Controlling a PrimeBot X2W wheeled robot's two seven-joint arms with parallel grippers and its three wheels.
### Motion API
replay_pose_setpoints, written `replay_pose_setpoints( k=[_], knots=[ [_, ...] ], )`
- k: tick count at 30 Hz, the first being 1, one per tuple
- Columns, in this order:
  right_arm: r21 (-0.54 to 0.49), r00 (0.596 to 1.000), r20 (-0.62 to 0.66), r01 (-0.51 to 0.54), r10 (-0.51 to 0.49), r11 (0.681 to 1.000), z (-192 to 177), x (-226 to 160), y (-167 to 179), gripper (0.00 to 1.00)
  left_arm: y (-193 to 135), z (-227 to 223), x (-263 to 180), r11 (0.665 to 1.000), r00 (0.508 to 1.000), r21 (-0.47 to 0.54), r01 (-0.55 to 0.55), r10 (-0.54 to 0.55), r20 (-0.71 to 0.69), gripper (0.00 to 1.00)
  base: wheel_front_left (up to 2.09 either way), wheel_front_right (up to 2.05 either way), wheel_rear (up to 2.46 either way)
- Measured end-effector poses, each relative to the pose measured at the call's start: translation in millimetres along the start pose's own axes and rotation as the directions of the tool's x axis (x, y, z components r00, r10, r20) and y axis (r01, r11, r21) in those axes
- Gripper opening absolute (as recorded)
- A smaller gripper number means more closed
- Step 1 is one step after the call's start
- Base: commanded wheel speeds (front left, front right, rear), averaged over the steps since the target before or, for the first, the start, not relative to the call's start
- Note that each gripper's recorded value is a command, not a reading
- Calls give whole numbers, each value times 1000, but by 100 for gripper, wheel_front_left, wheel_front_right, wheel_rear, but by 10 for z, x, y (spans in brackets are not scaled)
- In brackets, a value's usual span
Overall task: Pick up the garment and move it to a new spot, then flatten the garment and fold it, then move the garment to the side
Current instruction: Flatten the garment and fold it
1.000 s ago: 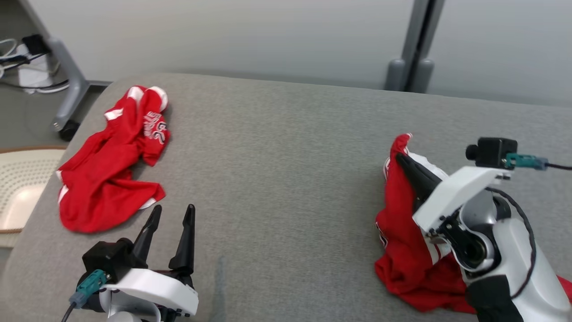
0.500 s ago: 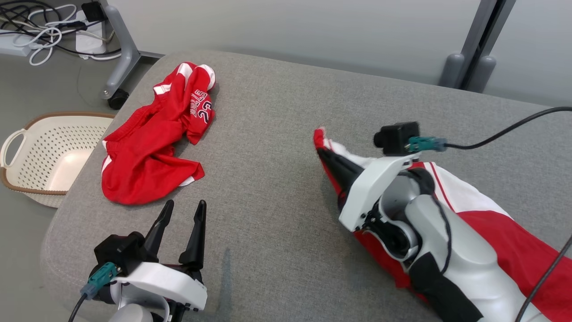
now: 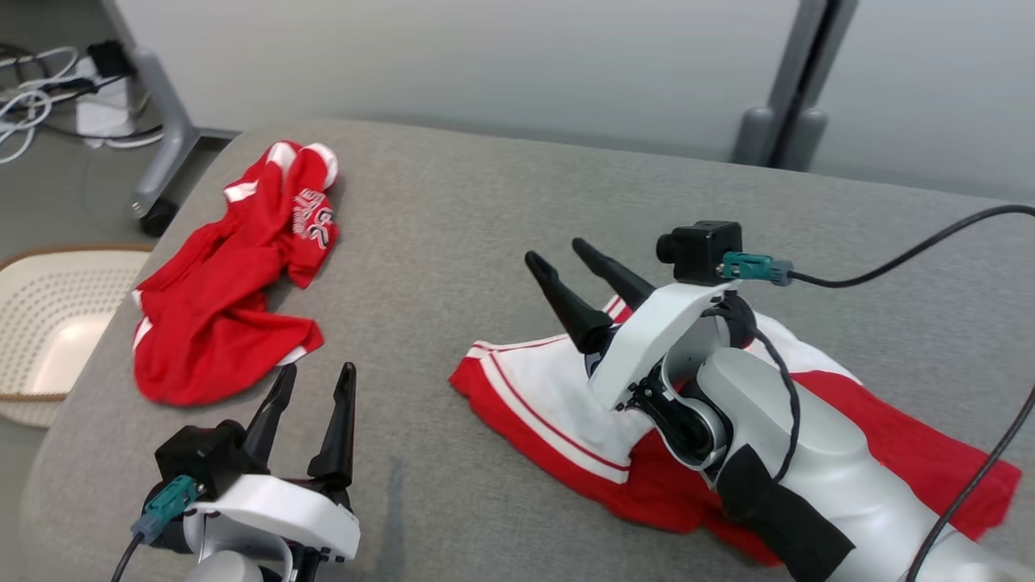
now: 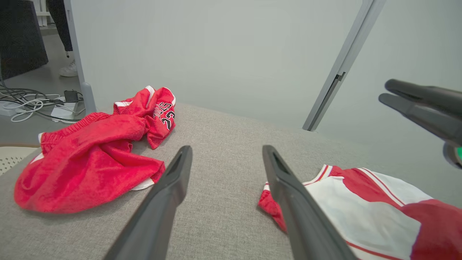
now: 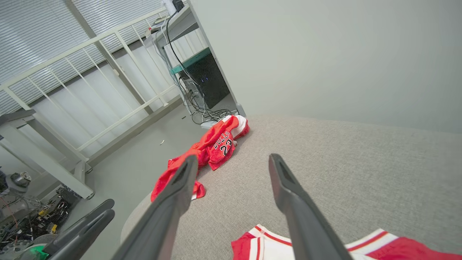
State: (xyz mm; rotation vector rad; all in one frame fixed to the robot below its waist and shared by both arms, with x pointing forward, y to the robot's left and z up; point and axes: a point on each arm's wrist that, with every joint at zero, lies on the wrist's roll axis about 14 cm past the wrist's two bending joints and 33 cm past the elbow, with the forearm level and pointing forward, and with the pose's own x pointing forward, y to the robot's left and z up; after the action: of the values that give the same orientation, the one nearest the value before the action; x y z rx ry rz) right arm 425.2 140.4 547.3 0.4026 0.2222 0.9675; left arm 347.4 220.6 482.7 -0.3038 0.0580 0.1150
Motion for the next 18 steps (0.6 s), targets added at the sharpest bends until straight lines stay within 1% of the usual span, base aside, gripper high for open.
replay_pose_setpoints(
  k=[3,5,8,11,14,18],
  knots=[
    [-33,995,79,70,-67,997,211,-159,-200,100,-102,-15,15,999,999,3,32,-32,-5,100,0,0,0],
    [-67,984,128,131,-121,989,365,-331,-398,100,-182,14,51,998,998,8,57,-57,2,100,0,0,0],
    [-99,958,192,235,-214,967,529,-681,-725,100,-322,17,97,995,995,9,97,-97,-1,100,0,0,0],
    [-84,921,253,326,-296,942,611,-1055,-960,100,-470,44,157,991,991,8,137,-137,3,100,0,0,0],
    [-73,877,286,423,-387,903,560,-1486,-1187,100,-574,36,192,986,986,10,165,-165,-3,100,0,0,0],
    [-38,794,323,555,-515,831,439,-2080,-1439,100,-676,13,218,981,981,12,192,-192,-11,100,0,0,0]
  ],
)
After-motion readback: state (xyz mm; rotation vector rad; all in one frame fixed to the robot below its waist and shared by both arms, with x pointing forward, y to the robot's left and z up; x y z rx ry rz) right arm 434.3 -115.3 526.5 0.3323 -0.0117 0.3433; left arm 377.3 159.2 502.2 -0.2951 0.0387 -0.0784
